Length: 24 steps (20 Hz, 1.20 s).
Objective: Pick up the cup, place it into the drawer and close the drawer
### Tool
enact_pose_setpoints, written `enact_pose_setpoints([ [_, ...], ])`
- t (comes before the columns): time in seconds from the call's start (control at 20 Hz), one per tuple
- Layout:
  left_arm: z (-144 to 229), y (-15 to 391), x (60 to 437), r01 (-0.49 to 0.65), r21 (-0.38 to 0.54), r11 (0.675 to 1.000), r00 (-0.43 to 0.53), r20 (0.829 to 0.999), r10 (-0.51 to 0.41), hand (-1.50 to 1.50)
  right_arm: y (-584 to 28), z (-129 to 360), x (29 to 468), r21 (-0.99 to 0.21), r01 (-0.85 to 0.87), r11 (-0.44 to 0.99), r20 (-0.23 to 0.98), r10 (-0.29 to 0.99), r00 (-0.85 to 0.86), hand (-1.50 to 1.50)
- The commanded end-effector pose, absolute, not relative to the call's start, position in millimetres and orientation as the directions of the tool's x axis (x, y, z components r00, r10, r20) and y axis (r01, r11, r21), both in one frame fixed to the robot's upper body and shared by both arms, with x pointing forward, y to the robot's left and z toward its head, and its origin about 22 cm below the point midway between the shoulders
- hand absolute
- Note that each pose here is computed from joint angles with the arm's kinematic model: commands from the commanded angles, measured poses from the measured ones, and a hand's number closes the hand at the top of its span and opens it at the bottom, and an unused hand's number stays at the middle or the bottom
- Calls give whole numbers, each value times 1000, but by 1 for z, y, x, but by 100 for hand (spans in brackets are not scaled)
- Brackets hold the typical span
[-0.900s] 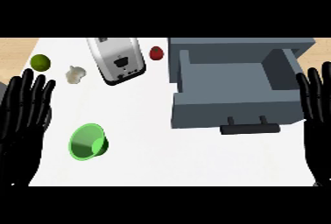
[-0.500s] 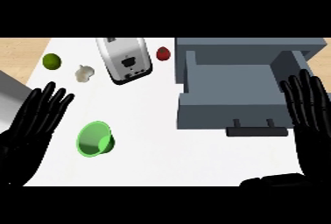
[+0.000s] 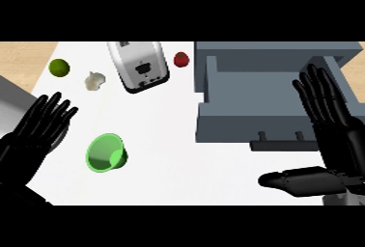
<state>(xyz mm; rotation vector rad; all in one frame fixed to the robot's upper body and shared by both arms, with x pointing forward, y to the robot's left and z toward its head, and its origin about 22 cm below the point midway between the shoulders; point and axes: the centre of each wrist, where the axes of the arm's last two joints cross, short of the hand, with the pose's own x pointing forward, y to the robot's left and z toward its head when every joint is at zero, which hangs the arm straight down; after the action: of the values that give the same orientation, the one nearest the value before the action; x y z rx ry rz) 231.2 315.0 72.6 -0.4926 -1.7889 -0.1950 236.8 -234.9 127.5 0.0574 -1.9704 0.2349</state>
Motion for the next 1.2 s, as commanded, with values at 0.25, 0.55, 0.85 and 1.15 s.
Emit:
enact_pose_setpoints([
  [0.25, 16, 363, 254, 384, -128, 914, -112, 976, 184, -150, -240, 119, 248, -166, -180, 970, 907, 79, -413, -150],
  [0.55, -31, 331, 268, 347, -75, 935, -70, 992, 106, -150, -258, 140, 268, -152, -164, 975, 899, 68, -432, -150],
  [0.85, -69, 352, 251, 327, -63, 943, -39, 996, 80, -150, -266, 138, 255, -142, -155, 978, 899, 62, -434, -150],
  [1.15, -97, 369, 262, 304, -44, 952, -29, 998, 56, -150, -248, 137, 267, -157, -157, 975, 897, 75, -435, -150],
])
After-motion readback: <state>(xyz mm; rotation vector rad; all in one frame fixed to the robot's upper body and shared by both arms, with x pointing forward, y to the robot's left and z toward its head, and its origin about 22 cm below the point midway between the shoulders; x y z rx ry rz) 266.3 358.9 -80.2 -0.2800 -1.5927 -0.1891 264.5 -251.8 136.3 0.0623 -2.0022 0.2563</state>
